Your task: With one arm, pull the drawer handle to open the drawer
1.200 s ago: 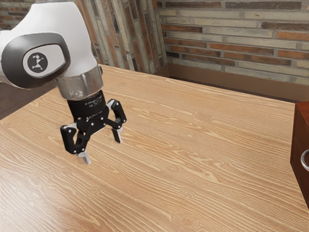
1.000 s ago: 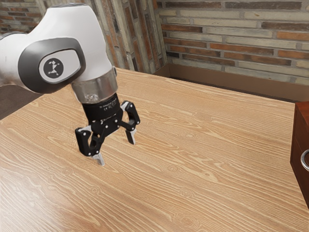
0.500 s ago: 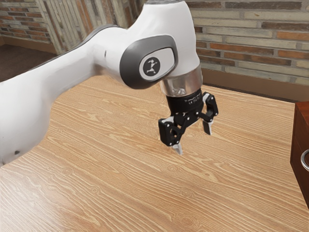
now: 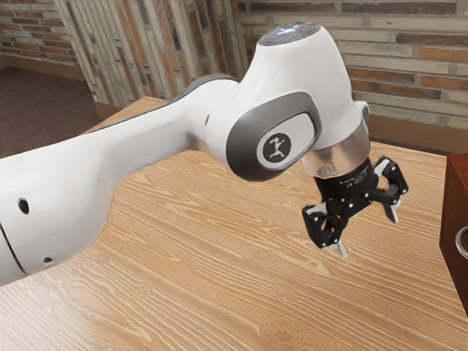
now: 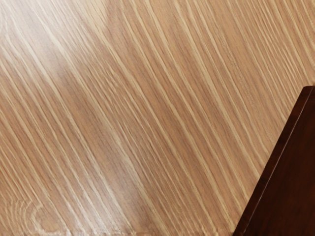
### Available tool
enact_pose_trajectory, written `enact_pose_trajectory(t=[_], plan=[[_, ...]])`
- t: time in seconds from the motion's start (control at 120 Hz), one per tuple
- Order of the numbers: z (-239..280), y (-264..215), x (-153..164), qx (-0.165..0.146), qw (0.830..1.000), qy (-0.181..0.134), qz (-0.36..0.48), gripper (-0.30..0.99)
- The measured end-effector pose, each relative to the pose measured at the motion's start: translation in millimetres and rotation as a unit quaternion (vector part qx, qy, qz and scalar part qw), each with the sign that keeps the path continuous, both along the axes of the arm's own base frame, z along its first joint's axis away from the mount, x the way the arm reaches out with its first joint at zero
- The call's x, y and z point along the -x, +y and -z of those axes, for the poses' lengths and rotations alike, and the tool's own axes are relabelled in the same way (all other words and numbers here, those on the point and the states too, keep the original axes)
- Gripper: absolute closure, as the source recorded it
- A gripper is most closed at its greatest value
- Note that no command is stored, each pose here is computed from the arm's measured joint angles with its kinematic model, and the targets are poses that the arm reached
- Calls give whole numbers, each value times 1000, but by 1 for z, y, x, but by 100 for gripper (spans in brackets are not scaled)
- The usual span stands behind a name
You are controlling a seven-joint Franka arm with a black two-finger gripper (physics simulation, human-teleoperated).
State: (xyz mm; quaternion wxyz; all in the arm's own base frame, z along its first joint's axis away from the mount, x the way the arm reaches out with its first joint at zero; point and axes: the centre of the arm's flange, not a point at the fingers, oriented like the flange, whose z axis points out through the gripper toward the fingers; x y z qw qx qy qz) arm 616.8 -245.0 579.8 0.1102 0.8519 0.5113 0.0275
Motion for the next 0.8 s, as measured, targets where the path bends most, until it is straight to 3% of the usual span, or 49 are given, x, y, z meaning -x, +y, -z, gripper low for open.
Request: enact_pose_trajectory(t=[0.133, 0.4, 0.8], plan=[[-5, -14, 11, 6, 1000, -23, 18, 0], [5, -44, -1, 12, 996, -58, 66, 0], [22, -65, -13, 13, 989, -88, 120, 0]])
